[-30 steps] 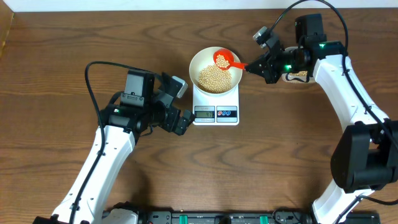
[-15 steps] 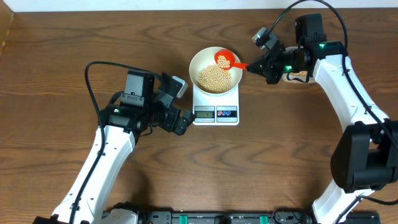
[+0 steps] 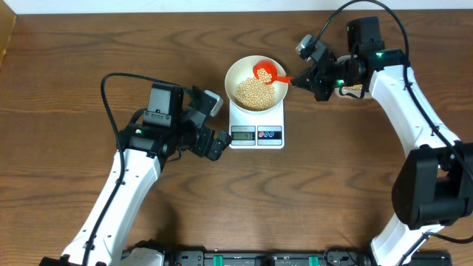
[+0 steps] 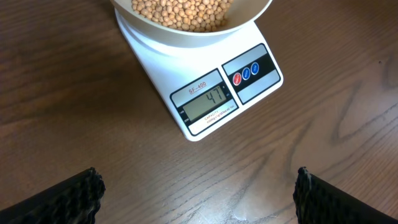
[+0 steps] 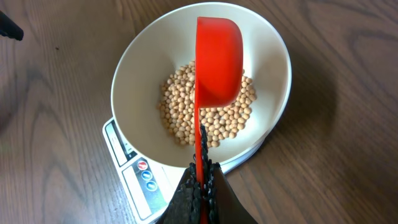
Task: Scoop item into bowl and weigh 50g on scale
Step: 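Hold the scoop above the bowl while the scale reading settles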
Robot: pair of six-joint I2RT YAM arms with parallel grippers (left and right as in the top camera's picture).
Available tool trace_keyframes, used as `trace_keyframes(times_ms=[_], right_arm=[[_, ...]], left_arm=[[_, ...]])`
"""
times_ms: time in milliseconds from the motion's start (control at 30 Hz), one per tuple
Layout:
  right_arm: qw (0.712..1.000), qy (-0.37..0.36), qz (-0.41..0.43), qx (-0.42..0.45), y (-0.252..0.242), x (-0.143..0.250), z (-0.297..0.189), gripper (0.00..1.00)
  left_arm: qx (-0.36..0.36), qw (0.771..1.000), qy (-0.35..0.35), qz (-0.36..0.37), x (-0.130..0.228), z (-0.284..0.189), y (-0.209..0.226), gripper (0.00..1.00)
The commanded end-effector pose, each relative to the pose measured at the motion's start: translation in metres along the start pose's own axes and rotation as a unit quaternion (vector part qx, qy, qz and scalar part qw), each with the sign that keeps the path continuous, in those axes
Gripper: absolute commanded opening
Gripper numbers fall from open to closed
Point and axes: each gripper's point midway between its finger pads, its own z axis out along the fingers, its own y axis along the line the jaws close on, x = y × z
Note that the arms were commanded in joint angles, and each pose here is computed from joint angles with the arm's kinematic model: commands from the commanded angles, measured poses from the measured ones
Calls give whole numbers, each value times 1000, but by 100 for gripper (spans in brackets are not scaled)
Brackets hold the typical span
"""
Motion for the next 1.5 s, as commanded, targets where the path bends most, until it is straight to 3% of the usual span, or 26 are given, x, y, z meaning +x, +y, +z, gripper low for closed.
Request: trace_keyframes(times_ms=[0, 433, 1467], right_arm=[[1000, -9, 20, -18, 5, -2, 2, 1], [996, -45, 53, -64, 18, -14, -2, 1], [995, -46, 69, -64, 17, -16, -2, 1]], left_arm=[[-2, 1000, 3, 2, 1, 1, 1, 100], [-2, 1000, 3, 2, 1, 1, 1, 100], [-2, 1000, 3, 2, 1, 1, 1, 100]])
